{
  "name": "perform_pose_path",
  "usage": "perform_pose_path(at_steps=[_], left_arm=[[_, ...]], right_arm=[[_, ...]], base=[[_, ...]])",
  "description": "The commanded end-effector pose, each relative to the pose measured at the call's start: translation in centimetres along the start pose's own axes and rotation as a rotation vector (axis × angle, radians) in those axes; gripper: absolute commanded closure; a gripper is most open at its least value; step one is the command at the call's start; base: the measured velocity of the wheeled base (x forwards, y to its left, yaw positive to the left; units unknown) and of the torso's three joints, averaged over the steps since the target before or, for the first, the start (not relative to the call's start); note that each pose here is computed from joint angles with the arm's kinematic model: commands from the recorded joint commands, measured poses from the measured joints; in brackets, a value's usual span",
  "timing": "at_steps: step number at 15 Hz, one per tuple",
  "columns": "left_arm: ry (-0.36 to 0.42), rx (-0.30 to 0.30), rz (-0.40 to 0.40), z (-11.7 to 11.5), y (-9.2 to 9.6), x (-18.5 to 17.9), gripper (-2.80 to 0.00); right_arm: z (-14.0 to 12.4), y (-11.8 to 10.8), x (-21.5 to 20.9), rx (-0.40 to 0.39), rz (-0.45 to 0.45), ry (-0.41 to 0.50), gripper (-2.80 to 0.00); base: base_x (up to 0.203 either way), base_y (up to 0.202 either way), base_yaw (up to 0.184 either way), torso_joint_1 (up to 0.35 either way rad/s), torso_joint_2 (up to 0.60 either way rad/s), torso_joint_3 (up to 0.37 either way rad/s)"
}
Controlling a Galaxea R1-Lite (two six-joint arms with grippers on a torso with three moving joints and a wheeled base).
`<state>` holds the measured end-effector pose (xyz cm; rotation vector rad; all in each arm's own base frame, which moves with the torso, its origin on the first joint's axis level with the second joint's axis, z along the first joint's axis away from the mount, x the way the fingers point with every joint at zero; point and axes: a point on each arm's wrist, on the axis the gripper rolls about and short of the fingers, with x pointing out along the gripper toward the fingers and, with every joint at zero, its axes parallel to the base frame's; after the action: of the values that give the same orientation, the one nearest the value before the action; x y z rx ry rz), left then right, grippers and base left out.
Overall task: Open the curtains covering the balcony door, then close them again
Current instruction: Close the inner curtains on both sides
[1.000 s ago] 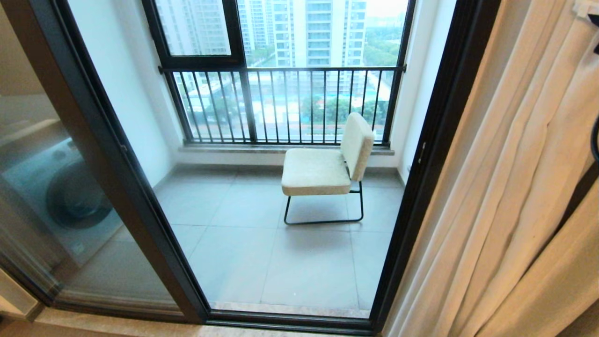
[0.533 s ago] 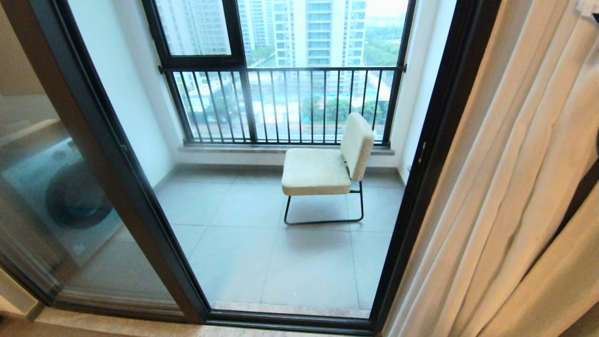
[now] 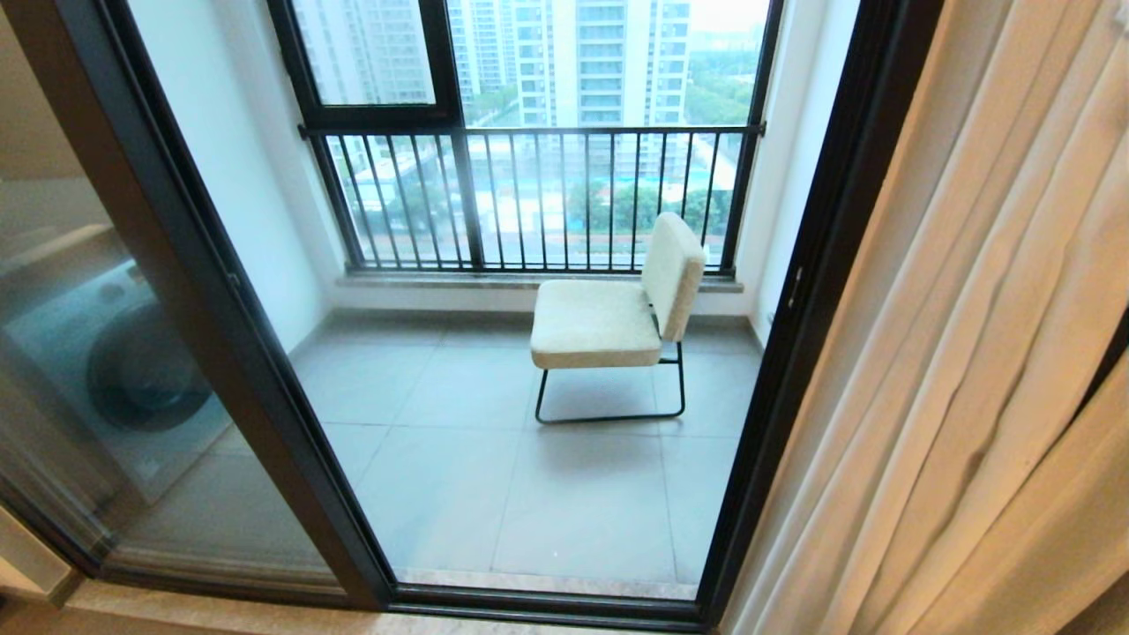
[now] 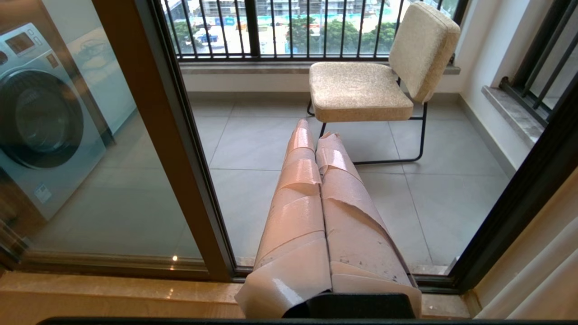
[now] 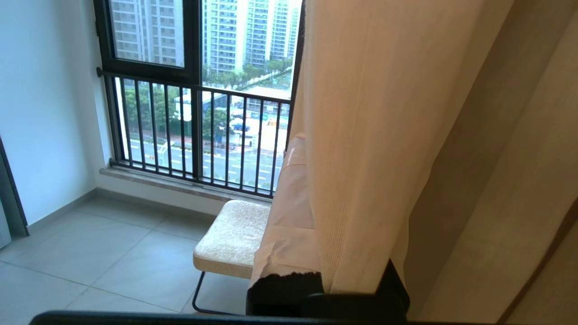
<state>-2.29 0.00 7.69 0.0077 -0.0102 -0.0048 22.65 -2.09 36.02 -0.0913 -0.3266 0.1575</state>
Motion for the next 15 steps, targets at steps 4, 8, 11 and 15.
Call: perform_pose_path(at_steps=[4,8,11,15], left_arm=[[-0.001,-0.002,0.002,0.0,0.0,0.0,0.0],[-0.001,-0.002,0.0,0.0,0.0,0.0,0.0],[-0.002,-0.003,0.0,0.01,0.0,0.0,0.0],[-0.002,-0.003,0.0,0.01,0.0,0.0,0.0]], right_arm=[[-0.2,-0.03,-0.04,0.002,-0.01,0.006,0.0],[-0.35,-0.03,0.05,0.003,-0.01,0.01,0.0],[-0.41,-0.05,0.13,0.003,-0.009,0.012,0.0],[-0.46,-0.06,0.17,0.004,-0.009,0.013,0.0]], base=[[0.0,0.0,0.0,0.0,0.0,0.0],[0.0,0.0,0.0,0.0,0.0,0.0],[-0.001,0.06,-0.008,0.001,0.0,0.002],[0.0,0.186,-0.002,0.001,0.0,0.001]])
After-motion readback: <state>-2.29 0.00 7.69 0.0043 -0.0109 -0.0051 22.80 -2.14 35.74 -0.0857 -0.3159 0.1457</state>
